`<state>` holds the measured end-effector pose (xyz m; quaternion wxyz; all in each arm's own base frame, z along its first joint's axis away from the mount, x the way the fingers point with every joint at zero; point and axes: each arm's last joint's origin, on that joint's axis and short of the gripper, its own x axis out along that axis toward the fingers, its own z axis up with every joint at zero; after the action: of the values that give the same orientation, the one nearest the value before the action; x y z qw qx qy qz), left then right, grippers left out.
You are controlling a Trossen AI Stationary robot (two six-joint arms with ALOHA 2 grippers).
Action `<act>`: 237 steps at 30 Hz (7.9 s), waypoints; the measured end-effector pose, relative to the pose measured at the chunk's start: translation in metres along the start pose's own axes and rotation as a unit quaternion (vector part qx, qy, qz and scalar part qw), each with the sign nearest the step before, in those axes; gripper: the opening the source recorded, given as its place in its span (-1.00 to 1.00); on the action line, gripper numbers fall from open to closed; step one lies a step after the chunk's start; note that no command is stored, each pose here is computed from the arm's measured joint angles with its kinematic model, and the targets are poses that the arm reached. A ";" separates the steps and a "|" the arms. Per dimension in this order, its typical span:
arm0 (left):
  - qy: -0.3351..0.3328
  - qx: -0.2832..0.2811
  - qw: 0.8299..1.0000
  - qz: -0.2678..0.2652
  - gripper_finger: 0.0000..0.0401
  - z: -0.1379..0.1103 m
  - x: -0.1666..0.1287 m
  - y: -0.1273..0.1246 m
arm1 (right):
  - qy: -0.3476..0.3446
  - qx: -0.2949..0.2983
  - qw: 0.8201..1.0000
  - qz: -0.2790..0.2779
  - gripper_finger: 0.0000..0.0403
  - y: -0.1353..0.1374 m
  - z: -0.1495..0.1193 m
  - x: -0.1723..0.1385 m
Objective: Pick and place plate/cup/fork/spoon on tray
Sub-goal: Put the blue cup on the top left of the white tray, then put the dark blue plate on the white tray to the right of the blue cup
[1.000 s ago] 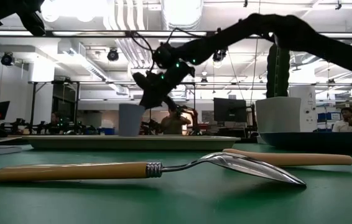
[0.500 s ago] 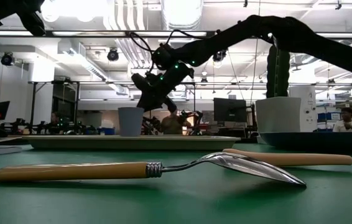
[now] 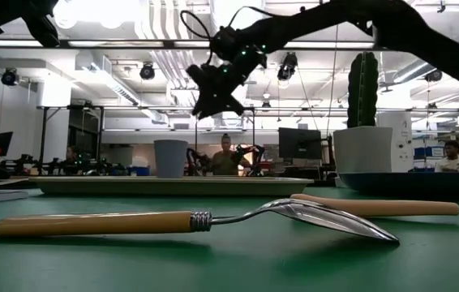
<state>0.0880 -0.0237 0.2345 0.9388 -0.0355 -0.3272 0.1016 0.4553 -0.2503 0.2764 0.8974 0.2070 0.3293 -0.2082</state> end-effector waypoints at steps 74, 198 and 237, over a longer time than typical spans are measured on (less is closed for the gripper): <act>0.019 0.035 0.997 0.062 -0.95 0.000 0.000 0.004 | 0.054 -0.210 0.973 0.078 -0.96 0.144 -0.064 -0.036; 0.025 0.039 0.997 0.062 -0.95 -0.002 0.000 0.003 | 0.190 -0.353 0.908 -0.118 -0.94 0.184 -0.177 -0.013; 0.025 0.039 0.997 0.062 -0.95 -0.002 0.000 0.003 | 0.228 -0.274 0.933 -0.046 -0.48 0.147 -0.161 0.031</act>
<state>0.0885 -0.0204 0.2322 0.9391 -0.0215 -0.2969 0.1717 0.4707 -0.0542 0.1777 0.8092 -0.0202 0.5789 -0.0981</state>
